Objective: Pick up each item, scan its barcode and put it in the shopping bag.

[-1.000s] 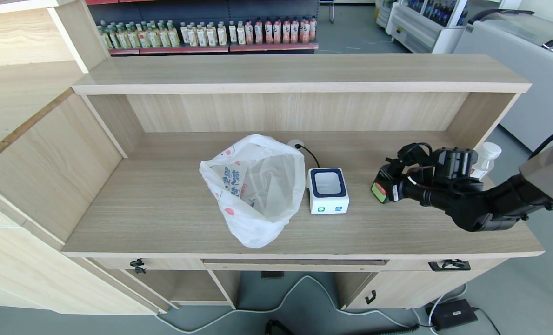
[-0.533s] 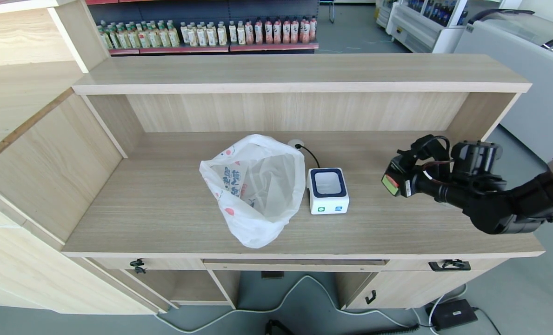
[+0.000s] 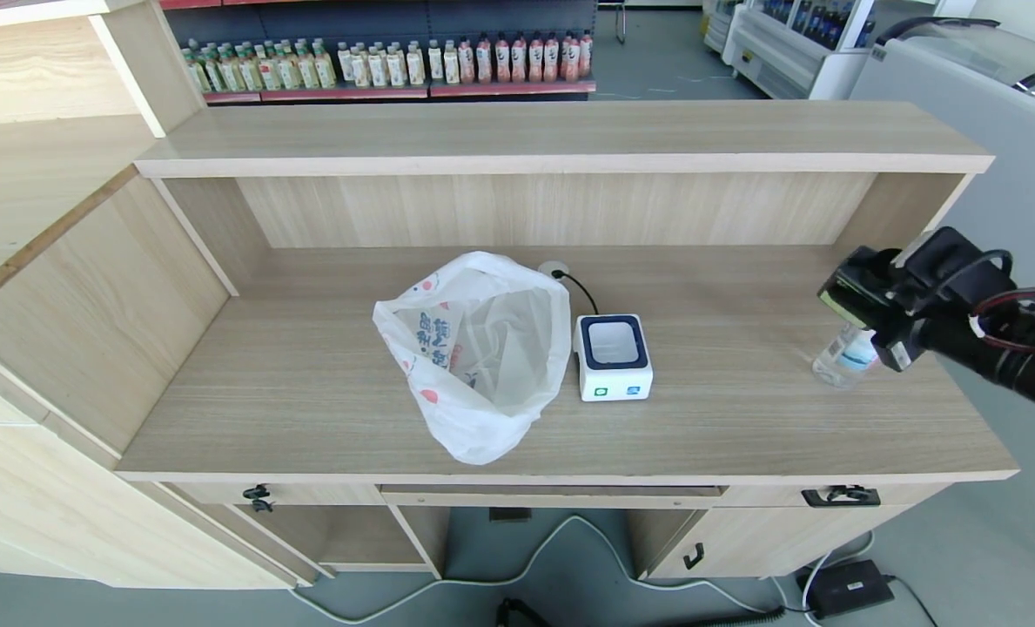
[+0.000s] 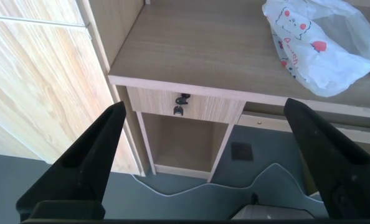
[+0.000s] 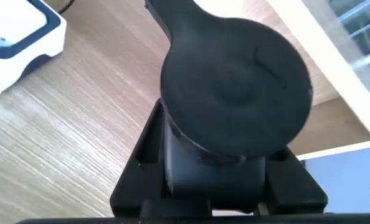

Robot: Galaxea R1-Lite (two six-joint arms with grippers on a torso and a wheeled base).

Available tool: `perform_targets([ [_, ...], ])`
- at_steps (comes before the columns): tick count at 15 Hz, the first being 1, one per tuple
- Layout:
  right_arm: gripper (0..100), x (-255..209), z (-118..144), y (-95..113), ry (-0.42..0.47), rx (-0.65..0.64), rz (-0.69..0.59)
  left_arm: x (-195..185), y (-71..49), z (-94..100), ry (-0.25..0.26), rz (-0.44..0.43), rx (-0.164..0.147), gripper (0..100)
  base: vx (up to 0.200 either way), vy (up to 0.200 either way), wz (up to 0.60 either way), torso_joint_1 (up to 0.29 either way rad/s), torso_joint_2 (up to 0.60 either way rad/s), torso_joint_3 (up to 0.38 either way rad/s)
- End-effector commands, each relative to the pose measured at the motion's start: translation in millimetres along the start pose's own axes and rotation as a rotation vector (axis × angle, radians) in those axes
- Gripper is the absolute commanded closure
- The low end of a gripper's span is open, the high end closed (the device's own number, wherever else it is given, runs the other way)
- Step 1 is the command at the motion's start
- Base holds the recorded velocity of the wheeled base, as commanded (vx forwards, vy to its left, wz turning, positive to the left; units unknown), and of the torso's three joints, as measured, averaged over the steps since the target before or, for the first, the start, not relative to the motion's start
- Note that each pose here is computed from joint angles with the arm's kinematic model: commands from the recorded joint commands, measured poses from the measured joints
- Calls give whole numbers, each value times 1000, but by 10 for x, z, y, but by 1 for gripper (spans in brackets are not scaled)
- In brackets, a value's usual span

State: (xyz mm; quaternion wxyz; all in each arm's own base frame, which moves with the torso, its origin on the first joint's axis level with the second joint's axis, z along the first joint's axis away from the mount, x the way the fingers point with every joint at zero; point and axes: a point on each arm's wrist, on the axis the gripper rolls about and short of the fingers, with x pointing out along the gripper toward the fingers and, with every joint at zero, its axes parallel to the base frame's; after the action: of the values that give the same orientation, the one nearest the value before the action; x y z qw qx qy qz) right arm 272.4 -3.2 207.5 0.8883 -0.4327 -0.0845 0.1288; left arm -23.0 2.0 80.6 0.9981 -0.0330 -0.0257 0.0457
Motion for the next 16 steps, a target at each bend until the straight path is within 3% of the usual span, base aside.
perform_targets([
  [1, 100, -500, 327, -97, -165, -240, -47, -1, 0, 4, -2, 0, -1, 0, 0, 0, 0, 0, 0, 0],
  [2, 100, -504, 367, -80, -189, -303, -44, -1, 0, 4, -2, 0, -1, 0, 0, 0, 0, 0, 0, 0],
  [6, 100, -564, 766, 84, -609, -990, -81, 0, 0, -1, -1, 1, -1, 0, 0, 0, 0, 0, 0, 0],
  [7, 100, -589, 969, 167, -770, -1121, -145, 0, 0, -1, -1, 1, -1, 0, 0, 0, 0, 0, 0, 0],
  [9, 100, -703, 1239, 264, -973, -1320, -326, 0, 0, -1, -1, 1, -1, 0, 0, 0, 0, 0, 0, 0],
  [12, 100, -823, 1320, 304, -1088, -1445, -444, 0, 0, -1, -1, 1, -1, 0, 0, 0, 0, 0, 0, 0],
  [16, 100, -1019, 1287, 378, -1148, -1505, -412, -1, 0, 4, -2, 0, -1, 0, 0, 0, 0, 0, 0, 0],
])
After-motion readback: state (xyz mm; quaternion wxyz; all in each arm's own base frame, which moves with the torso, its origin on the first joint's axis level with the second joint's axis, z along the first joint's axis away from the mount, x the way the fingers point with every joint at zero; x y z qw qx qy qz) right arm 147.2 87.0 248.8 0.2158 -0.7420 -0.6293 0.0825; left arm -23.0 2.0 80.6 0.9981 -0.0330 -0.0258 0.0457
